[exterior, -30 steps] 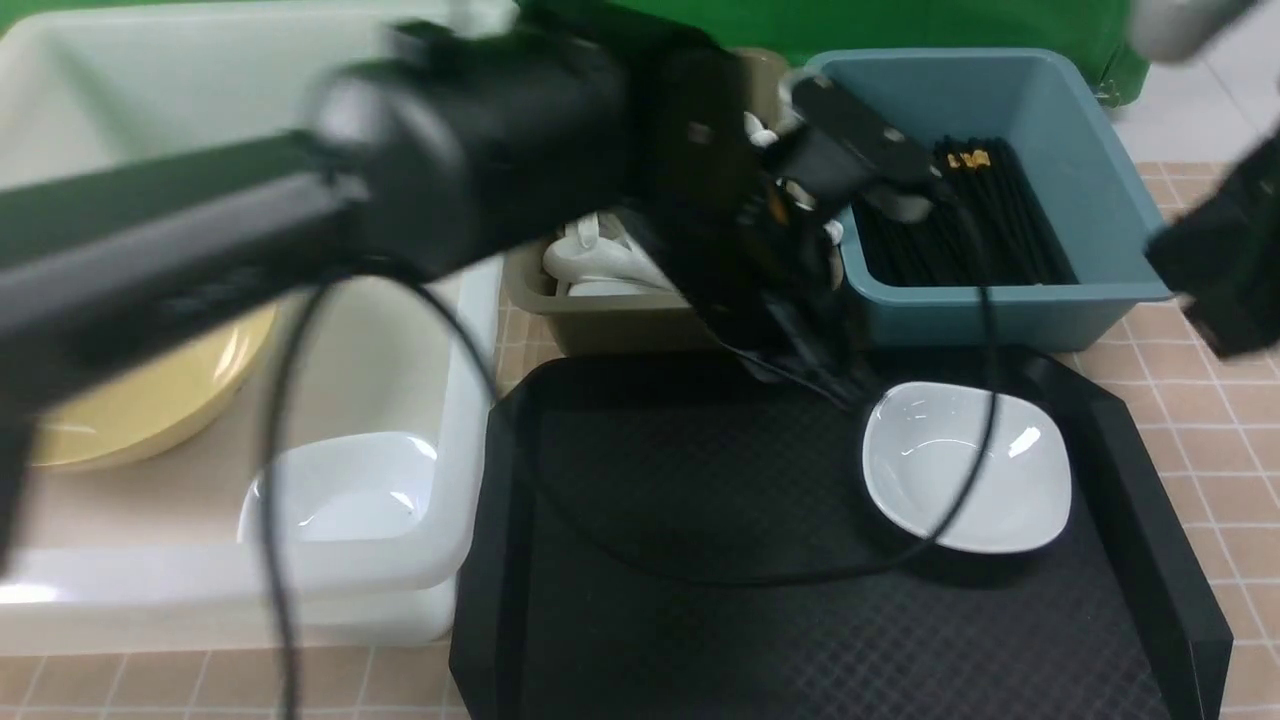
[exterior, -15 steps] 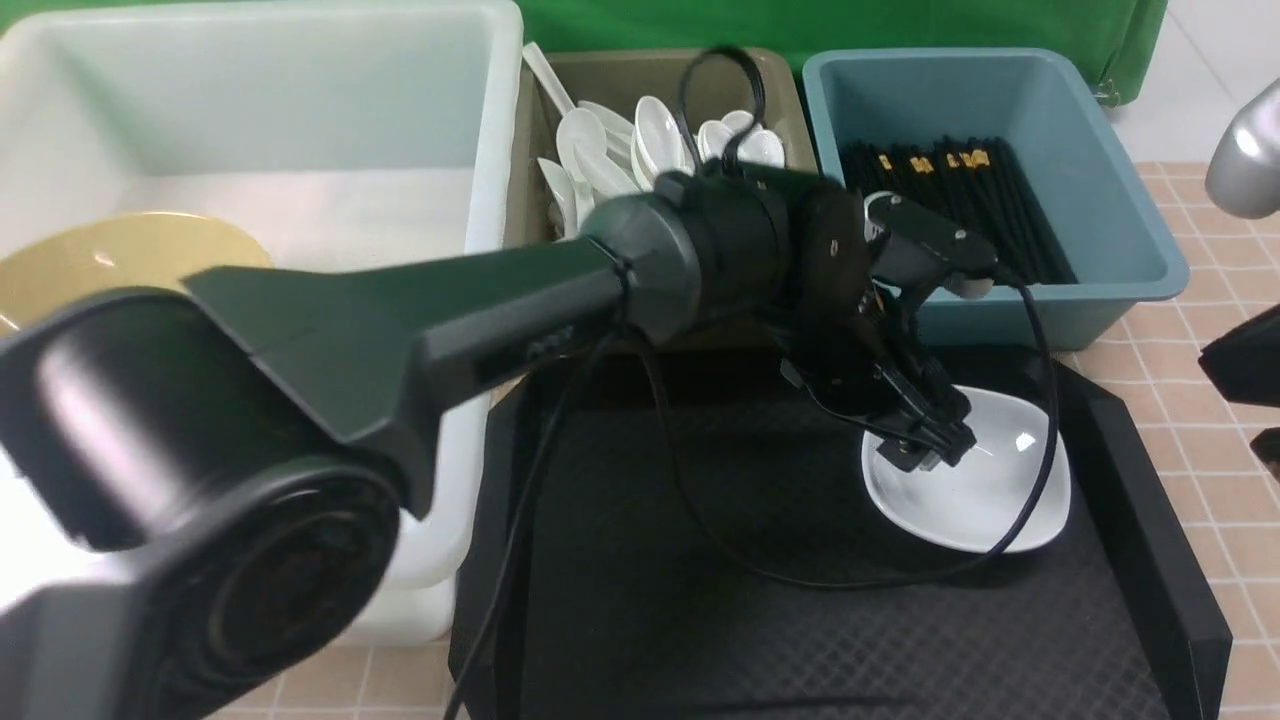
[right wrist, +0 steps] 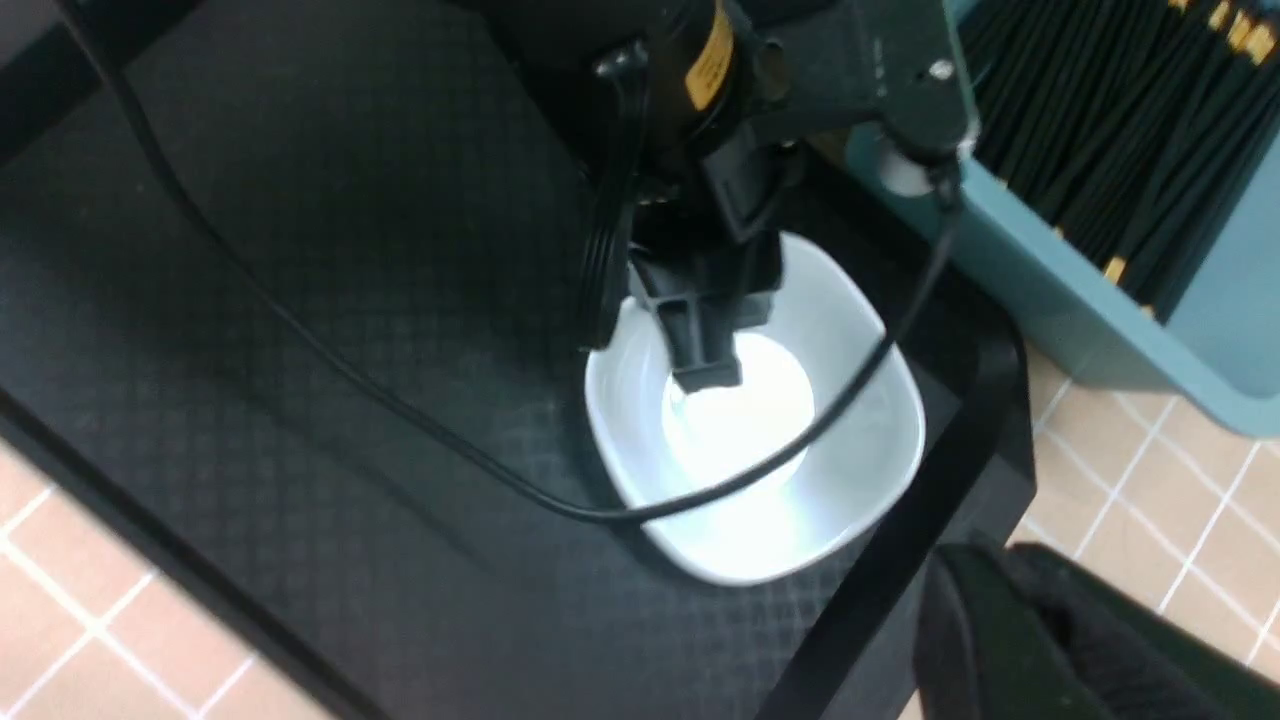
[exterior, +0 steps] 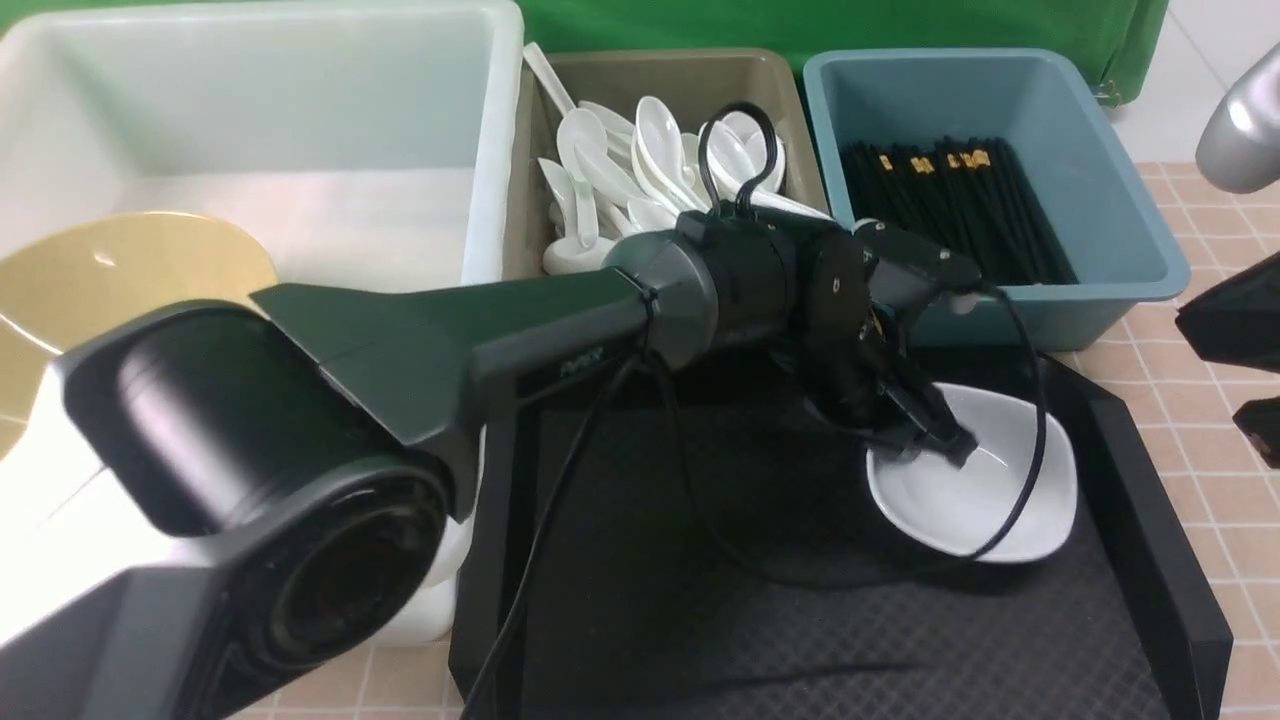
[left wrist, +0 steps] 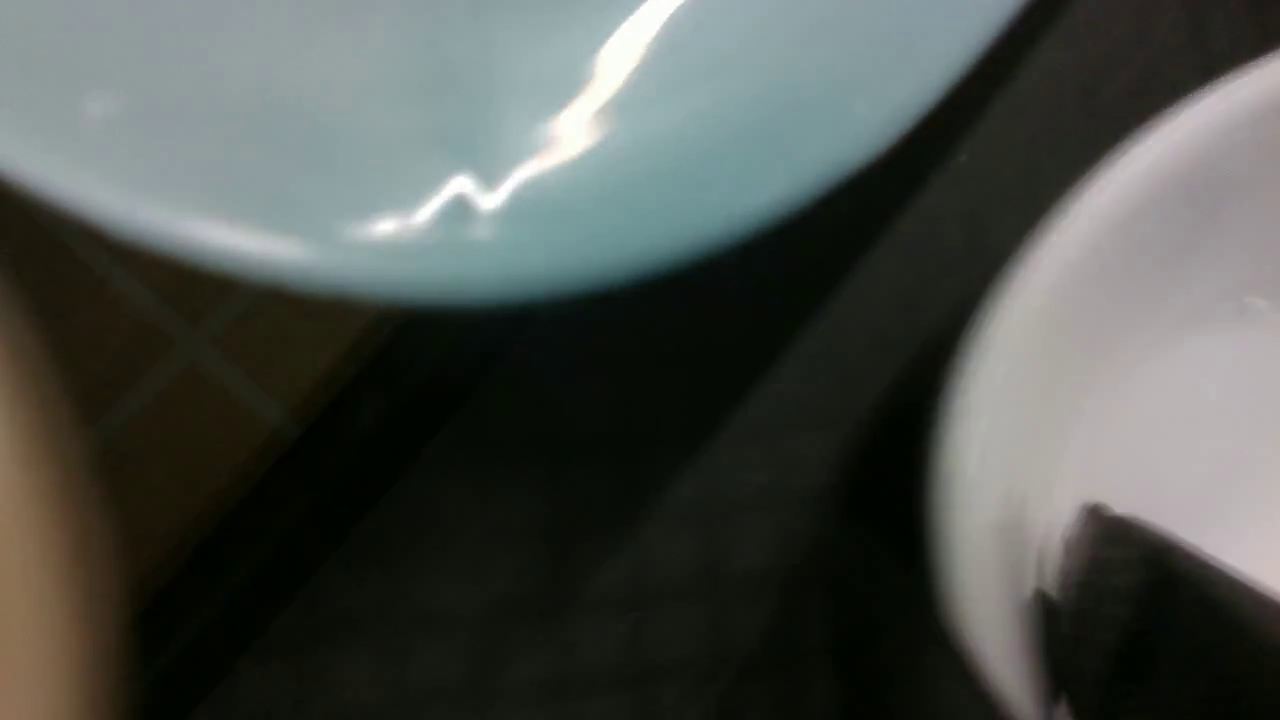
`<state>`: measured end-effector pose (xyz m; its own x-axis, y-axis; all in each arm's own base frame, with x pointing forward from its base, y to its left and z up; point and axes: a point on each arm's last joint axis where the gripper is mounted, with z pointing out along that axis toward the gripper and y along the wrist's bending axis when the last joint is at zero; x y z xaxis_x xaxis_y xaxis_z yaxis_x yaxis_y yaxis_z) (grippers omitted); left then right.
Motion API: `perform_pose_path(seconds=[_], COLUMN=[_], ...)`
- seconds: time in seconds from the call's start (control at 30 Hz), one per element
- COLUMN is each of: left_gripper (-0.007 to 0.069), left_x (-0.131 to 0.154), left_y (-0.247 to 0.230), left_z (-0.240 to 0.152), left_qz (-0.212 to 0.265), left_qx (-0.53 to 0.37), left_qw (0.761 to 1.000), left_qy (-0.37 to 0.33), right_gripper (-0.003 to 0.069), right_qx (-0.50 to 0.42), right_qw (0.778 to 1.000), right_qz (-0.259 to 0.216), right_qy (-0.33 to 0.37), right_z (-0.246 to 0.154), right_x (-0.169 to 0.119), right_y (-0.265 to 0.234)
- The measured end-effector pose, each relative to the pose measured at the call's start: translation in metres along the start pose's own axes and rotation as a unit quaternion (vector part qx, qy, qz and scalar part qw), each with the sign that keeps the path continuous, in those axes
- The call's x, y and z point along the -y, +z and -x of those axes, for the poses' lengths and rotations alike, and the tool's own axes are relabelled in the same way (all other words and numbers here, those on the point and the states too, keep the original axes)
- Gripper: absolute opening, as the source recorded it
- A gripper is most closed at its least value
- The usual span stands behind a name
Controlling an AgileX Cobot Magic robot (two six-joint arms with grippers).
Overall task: On brown table put chopsticks spoon bowls plates into blue grey white boxes.
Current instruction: 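Grasp the small white bowl on the black tray by its rim with the left gripper, then place the white bowl into the white bin with the other dishes with the left gripper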
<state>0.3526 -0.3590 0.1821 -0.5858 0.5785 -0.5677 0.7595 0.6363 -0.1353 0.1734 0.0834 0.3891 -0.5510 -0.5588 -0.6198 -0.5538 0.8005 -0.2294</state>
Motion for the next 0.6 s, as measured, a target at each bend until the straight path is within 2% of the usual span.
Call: perform_pose_path(seconds=[0.03, 0.1, 0.13, 0.3, 0.33, 0.43, 0.57, 0.6], left_gripper=[0.0078, 0.0026, 0.0010, 0.0006, 0.0006, 0.0006, 0.0006, 0.0006], left_x=[0.000, 0.001, -0.002, -0.023, -0.035, -0.064, -0.106, -0.108], left_y=[0.000, -0.023, -0.046, -0.128, -0.168, -0.242, -0.312, -0.312], left_z=[0.000, 0.010, 0.017, 0.030, 0.030, 0.019, -0.027, -0.032], left_qz=[-0.001, 0.001, 0.010, 0.047, 0.066, 0.107, 0.164, 0.165], left_qx=[-0.001, 0.001, 0.003, 0.021, 0.029, 0.045, 0.040, 0.034], left_qw=[1.000, 1.000, 0.999, 0.997, 0.996, 0.993, 0.983, 0.983], left_qy=[0.001, 0.023, 0.041, 0.052, 0.045, 0.012, -0.065, -0.071], right_gripper=[0.0048, 0.0048, 0.0048, 0.0048, 0.0048, 0.0048, 0.0048, 0.0048], right_qx=[0.001, 0.019, 0.039, 0.080, 0.097, 0.119, 0.121, 0.121], right_qw=[1.000, 1.000, 0.999, 0.996, 0.992, 0.983, 0.962, 0.962], right_qz=[0.000, -0.002, -0.002, 0.039, 0.066, 0.112, 0.174, 0.174], right_qy=[0.000, 0.000, 0.000, -0.018, -0.035, -0.083, -0.169, -0.169], right_z=[0.000, 0.003, 0.007, 0.024, 0.036, 0.059, 0.093, 0.094], right_x=[0.000, 0.000, 0.000, -0.005, -0.011, -0.029, -0.074, -0.077], right_y=[0.000, 0.000, 0.000, -0.005, -0.006, -0.006, 0.010, 0.010])
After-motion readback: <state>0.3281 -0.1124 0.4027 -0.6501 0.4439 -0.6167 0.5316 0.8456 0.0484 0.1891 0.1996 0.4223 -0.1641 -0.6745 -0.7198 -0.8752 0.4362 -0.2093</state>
